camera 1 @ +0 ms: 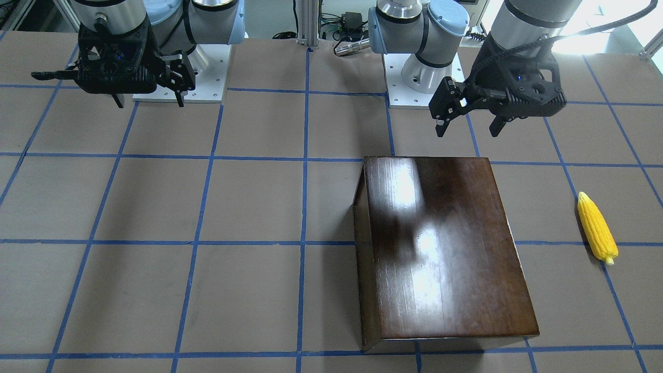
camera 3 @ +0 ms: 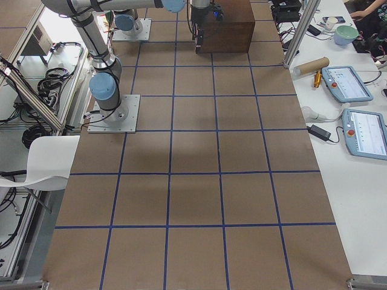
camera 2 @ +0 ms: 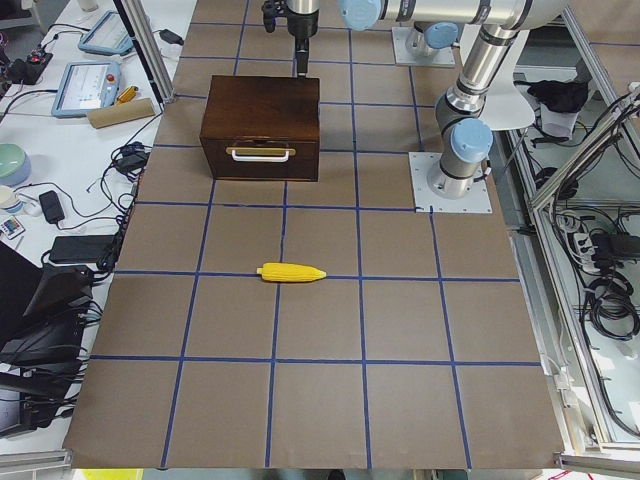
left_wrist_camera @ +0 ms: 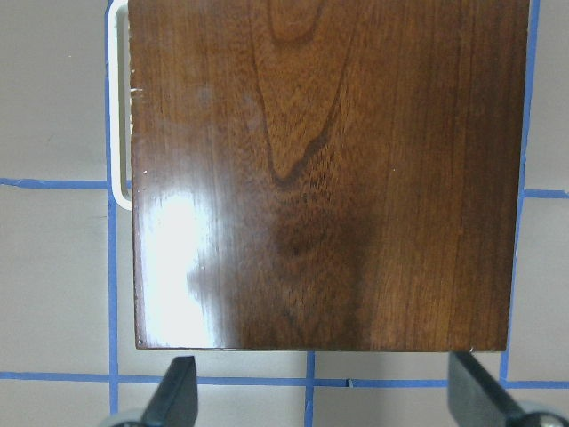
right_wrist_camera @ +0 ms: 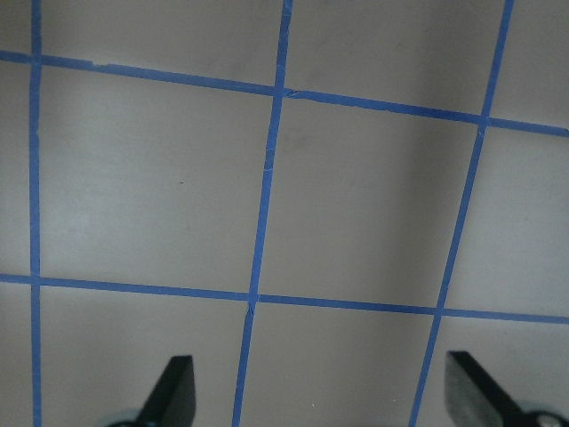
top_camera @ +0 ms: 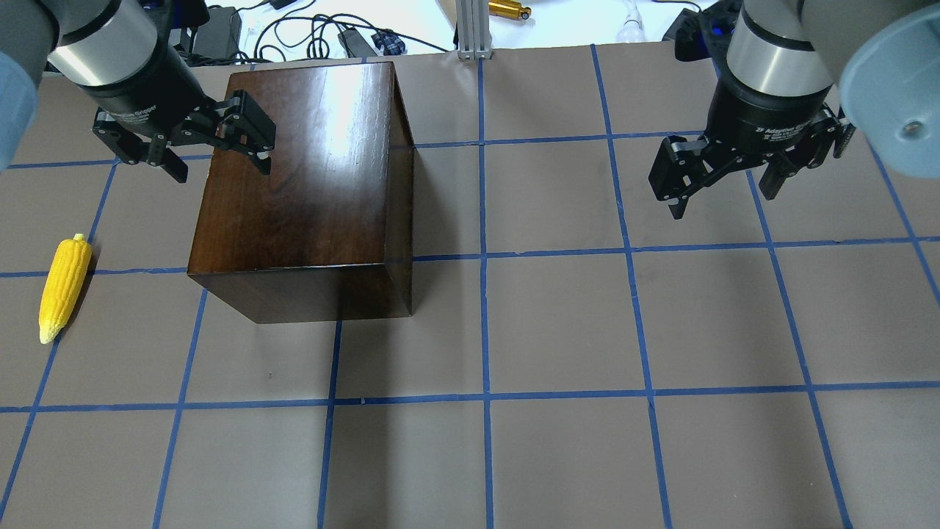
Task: Open drawer and put corn inside
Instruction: 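Lift the left gripper off the cabinet top and move toward the drawer side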
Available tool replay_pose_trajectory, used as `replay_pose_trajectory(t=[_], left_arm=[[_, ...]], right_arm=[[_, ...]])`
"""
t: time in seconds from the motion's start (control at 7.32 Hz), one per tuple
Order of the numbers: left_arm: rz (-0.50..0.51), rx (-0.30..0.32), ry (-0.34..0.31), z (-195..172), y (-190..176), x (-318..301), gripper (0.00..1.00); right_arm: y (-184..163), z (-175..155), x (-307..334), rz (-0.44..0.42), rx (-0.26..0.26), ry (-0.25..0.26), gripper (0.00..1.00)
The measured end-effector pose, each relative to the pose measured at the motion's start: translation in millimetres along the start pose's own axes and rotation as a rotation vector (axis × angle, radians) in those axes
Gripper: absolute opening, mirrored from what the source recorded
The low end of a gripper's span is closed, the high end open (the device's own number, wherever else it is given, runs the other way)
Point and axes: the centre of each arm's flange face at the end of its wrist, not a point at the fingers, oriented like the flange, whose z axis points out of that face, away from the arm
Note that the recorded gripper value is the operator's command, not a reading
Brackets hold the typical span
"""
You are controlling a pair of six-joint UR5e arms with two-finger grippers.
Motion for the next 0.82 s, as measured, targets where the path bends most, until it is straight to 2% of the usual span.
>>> replay_pose_trajectory(t=[0.55,0.82], left_arm=[[0.024,0.009,-0.002,-1,-7,-11,1.00],[0.050,0.002,0.000,2,-22,-47,1.00]], right_arm=[[0,0,0,0.001,-0.001,0.000,1.00],[0,0,0,0.000,-0.001,0.000,1.00]])
